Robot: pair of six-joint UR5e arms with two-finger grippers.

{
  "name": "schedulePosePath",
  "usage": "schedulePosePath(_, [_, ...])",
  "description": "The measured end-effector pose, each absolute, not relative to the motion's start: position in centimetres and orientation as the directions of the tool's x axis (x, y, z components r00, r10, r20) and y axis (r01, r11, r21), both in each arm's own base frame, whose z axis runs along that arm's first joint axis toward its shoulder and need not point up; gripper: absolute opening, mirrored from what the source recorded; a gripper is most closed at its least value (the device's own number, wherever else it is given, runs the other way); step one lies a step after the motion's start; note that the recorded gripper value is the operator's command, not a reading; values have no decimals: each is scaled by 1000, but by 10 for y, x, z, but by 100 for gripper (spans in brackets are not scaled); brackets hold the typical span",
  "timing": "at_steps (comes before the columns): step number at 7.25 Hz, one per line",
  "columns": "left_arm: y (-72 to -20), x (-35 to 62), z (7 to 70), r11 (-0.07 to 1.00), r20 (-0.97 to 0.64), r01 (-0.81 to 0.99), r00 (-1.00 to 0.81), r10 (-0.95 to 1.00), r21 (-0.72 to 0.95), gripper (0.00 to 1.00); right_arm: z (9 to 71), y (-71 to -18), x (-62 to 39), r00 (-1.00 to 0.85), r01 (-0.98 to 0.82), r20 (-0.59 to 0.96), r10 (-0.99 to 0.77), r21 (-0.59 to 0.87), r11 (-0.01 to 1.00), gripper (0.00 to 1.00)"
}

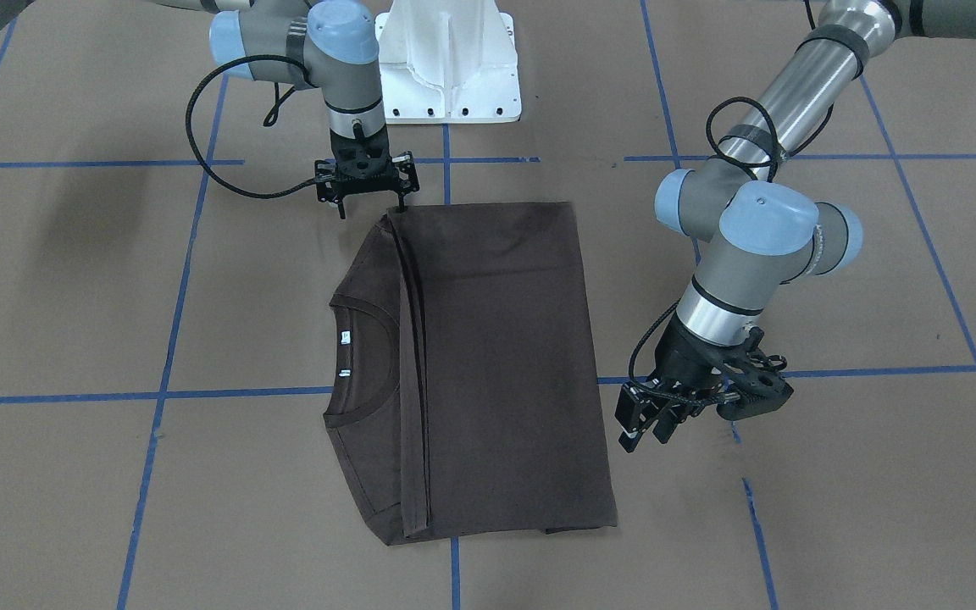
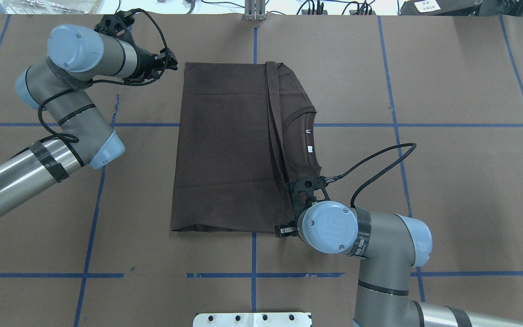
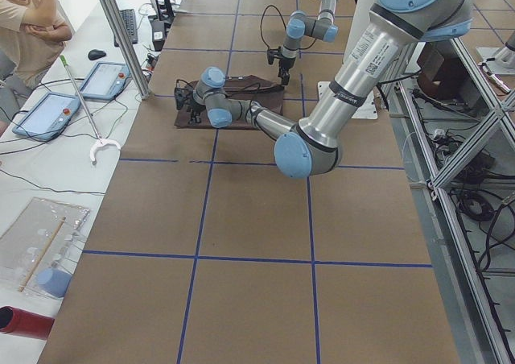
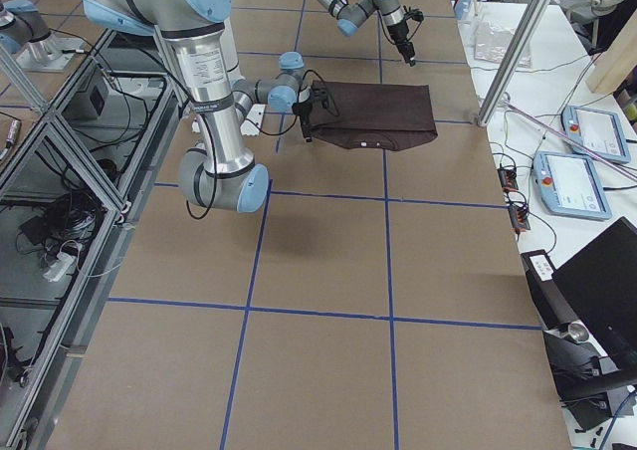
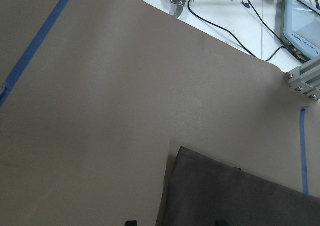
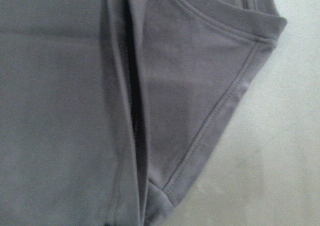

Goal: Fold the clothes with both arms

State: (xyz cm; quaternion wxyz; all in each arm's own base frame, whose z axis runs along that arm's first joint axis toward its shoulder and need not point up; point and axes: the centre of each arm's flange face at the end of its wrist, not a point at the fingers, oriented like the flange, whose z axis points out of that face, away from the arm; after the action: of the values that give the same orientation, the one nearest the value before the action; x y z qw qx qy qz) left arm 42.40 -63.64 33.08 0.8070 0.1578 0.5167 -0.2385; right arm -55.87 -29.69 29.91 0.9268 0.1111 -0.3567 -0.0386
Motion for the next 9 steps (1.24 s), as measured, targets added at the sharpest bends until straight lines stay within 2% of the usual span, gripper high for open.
schedulePosePath(2, [-636, 423, 328, 835, -912, 550, 347, -221, 7, 61, 317, -297, -535, 753, 11, 635, -175, 253, 967, 100])
schedulePosePath(5, [-630, 419, 320, 841, -920, 541, 329, -212, -1, 61, 275, -307, -541, 704, -106, 706, -70, 203, 973, 99])
schedulePosePath(7, [-626, 413, 313, 846, -926, 534, 315, -206, -6, 61, 265, -312, -546, 657, -265, 741, 135, 60, 962, 61])
schedulePosePath(8, [-625, 412, 311, 847, -928, 531, 311, -205, -9, 61, 264, -309, -549, 608, -360, 744, 276, -52, 932, 57])
schedulePosePath(9, [-624, 411, 311, 848, -929, 530, 309, -205, -11, 61, 263, -305, -553, 564, -424, 733, 380, -139, 895, 57])
